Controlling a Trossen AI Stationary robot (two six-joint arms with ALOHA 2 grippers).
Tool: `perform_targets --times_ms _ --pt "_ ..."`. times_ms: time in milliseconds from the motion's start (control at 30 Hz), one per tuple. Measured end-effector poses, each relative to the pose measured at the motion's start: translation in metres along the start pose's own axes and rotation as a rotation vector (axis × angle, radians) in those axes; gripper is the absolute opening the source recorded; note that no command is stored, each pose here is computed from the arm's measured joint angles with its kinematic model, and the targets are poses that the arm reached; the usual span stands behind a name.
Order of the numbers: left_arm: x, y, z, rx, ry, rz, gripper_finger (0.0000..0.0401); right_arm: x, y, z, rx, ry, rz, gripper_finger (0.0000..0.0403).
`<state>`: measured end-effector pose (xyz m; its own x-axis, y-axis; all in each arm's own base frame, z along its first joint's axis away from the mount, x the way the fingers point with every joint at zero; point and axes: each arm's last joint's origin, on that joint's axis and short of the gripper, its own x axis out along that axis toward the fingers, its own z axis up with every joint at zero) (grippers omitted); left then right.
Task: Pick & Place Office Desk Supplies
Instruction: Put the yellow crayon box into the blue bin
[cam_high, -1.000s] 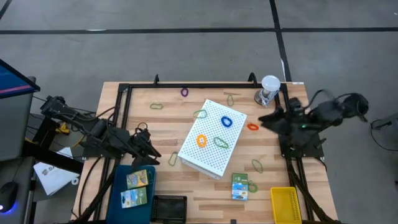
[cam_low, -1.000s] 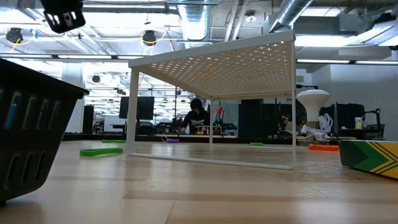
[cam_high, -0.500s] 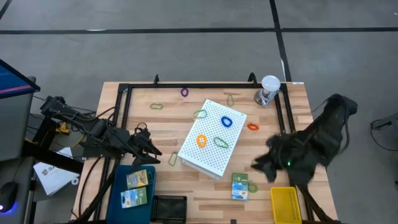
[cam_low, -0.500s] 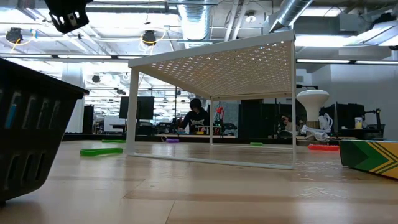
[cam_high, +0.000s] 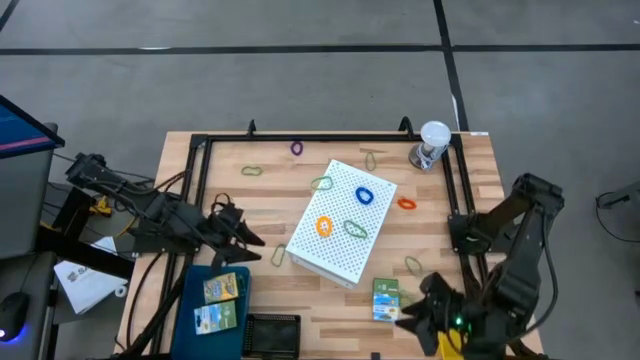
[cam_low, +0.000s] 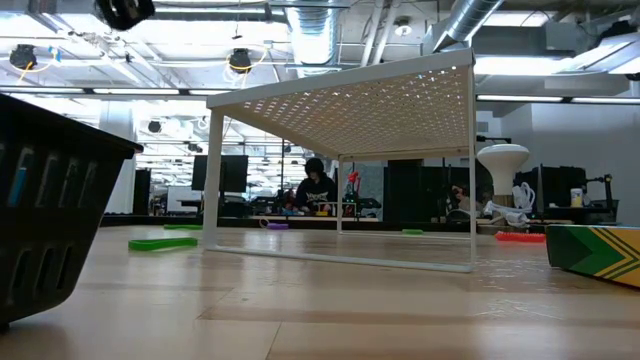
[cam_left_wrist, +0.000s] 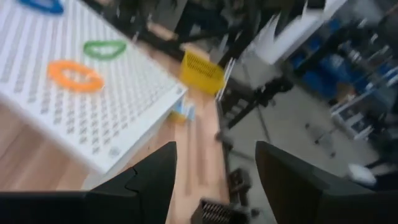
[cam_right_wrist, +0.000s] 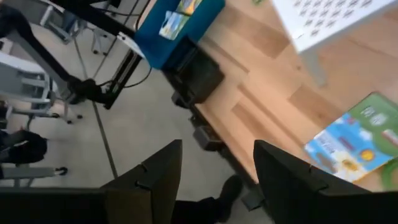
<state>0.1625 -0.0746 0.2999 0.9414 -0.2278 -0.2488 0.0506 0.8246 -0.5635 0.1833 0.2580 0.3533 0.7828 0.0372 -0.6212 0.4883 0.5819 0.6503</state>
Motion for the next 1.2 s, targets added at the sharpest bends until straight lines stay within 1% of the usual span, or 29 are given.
perform_targets --times_ms 67,133,300,367,433,533,667,767,833,967,1133,1200 --pt "0.0 -0.004 0.006 -0.04 -0.064 -0.032 0.0214 0.002 0.01 -0.008 0.008 0.014 0.01 0.0195" --pt "-0.001 -0.007 0.01 -0.055 -0.109 -0.062 0.0214 0.009 0.018 -0.017 -0.015 0.042 -0.004 0.0195" --pt "-0.002 -0.008 0.015 -0.052 -0.197 -0.028 0.0214 0.034 0.036 -0.039 -0.059 0.14 -0.09 0.0188" --pt "-0.002 -0.007 0.015 -0.037 -0.208 -0.011 0.0214 0.045 0.042 -0.045 -0.078 0.178 -0.155 0.0181" --pt "-0.002 -0.007 0.016 -0.032 -0.217 0.001 0.0214 0.061 0.044 -0.05 -0.097 0.229 -0.254 0.0172" --pt "-0.002 -0.007 0.017 -0.029 -0.235 0.014 0.0214 0.08 0.049 -0.051 -0.133 0.299 -0.386 0.0161" --pt "-0.002 -0.008 0.018 -0.015 -0.259 0.02 0.0214 0.107 0.052 -0.047 -0.246 0.35 -0.507 0.0156" --pt "-0.003 -0.008 0.019 -0.019 -0.273 0.017 0.0214 0.13 0.051 -0.046 -0.328 0.389 -0.553 0.0156" --pt "-0.003 -0.009 0.02 -0.023 -0.281 0.013 0.0214 0.145 0.046 -0.048 -0.365 0.42 -0.587 0.0156" --pt "-0.003 -0.009 0.022 -0.031 -0.305 0.015 0.0214 0.176 0.027 -0.066 -0.417 0.468 -0.696 0.0156" --pt "-0.004 -0.011 0.024 -0.052 -0.335 0.0 0.0214 0.206 0.012 -0.087 -0.458 0.468 -0.749 0.0156" --pt "-0.004 -0.012 0.026 -0.078 -0.35 -0.015 0.0214 0.217 0.002 -0.096 -0.464 0.464 -0.802 0.0156"
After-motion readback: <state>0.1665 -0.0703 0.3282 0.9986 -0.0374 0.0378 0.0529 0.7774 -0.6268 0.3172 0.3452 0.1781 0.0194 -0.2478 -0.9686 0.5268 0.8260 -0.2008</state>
